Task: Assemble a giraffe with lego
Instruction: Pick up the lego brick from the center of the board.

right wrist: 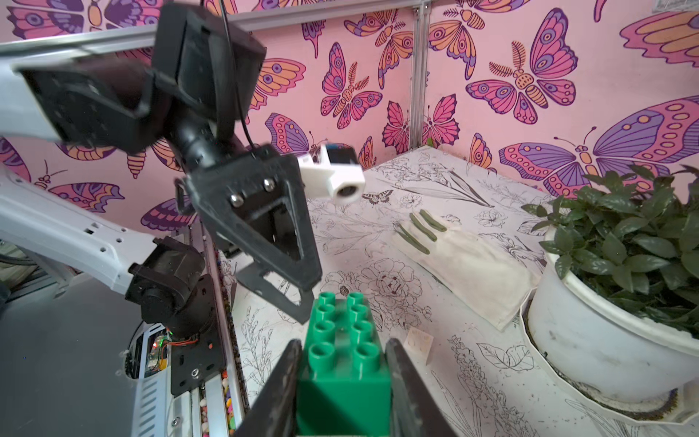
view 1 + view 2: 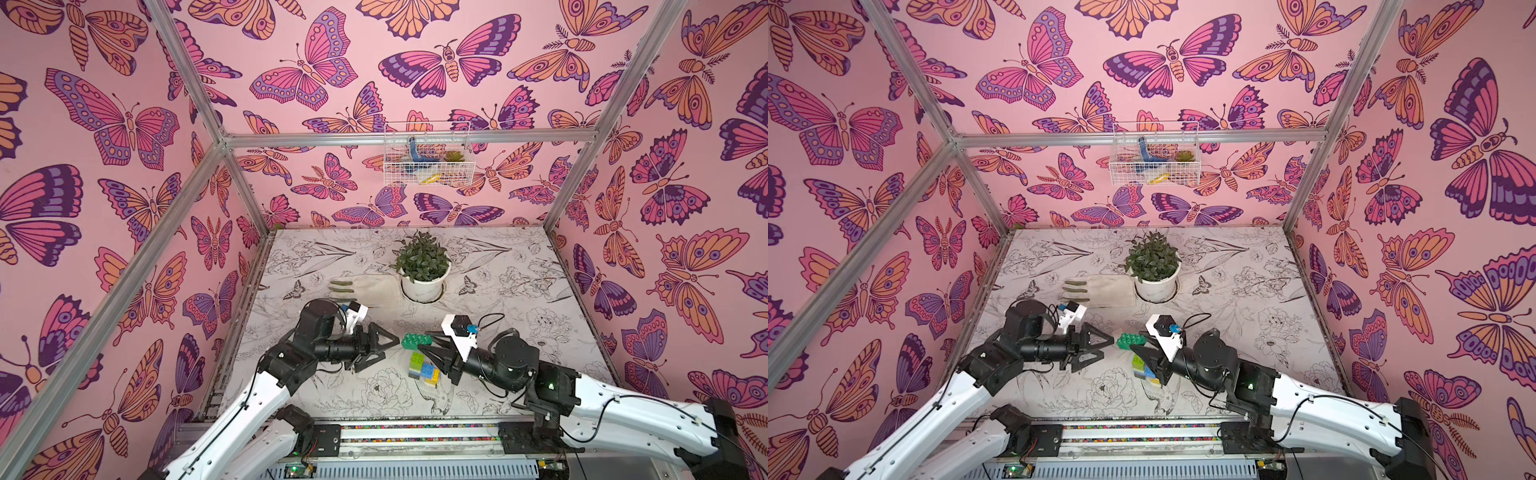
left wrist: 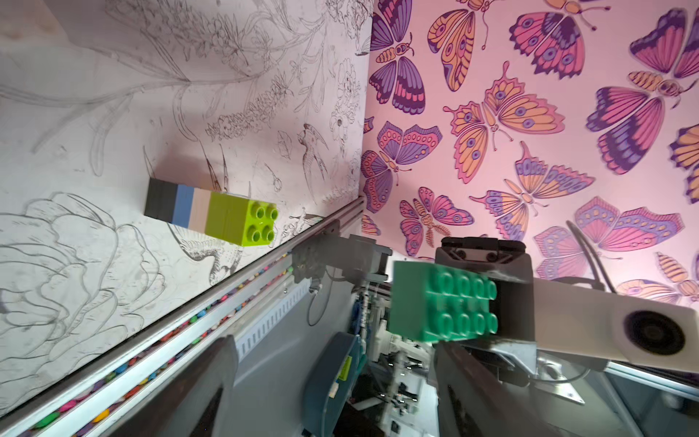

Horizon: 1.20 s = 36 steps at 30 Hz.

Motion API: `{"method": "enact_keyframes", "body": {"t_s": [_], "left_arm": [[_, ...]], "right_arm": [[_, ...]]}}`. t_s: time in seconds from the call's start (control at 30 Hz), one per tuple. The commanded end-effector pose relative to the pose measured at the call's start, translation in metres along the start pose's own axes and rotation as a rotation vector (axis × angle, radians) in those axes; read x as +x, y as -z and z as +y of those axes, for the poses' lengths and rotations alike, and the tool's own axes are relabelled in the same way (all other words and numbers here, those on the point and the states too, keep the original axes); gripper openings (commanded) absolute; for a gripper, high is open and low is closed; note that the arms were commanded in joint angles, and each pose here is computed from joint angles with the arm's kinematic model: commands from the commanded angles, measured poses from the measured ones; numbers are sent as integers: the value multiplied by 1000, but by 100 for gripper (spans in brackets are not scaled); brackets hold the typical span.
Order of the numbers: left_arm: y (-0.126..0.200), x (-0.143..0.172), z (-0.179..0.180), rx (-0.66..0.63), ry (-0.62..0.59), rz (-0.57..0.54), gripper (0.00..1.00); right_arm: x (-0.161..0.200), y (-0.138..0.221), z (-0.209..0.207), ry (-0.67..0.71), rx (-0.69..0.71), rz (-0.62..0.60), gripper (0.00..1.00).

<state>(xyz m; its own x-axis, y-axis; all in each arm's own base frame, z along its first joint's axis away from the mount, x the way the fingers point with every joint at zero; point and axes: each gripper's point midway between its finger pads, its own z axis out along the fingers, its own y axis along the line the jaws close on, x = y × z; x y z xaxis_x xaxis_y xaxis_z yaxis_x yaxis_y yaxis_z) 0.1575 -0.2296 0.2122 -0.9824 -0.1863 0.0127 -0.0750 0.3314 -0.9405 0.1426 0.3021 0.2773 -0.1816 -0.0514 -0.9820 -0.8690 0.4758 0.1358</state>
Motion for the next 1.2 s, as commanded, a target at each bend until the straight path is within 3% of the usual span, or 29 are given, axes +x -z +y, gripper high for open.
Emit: {"method": "enact_keyframes", "body": {"t_s": [0.0, 0.23, 0.37, 0.67, 0.93, 1.17], "left_arm": [[4, -10, -43, 279, 30, -29, 87], [18, -18, -60, 423, 39, -121, 87], [19, -20, -47, 439, 86, -150, 86], [20, -18, -41, 453, 140, -144, 82], [26, -16, -55, 495, 125, -142, 65], [27, -11, -56, 505, 137, -130, 64]], "right_arm": [[-25, 2, 12, 5, -49, -58, 0], [-22, -5, 22, 10, -101, -29, 0], [-21, -6, 21, 13, -98, -30, 0], [-29, -13, 24, 18, -107, -55, 0], [-30, -22, 27, 31, -122, -50, 0], [-36, -25, 26, 33, -126, -67, 0]]}}
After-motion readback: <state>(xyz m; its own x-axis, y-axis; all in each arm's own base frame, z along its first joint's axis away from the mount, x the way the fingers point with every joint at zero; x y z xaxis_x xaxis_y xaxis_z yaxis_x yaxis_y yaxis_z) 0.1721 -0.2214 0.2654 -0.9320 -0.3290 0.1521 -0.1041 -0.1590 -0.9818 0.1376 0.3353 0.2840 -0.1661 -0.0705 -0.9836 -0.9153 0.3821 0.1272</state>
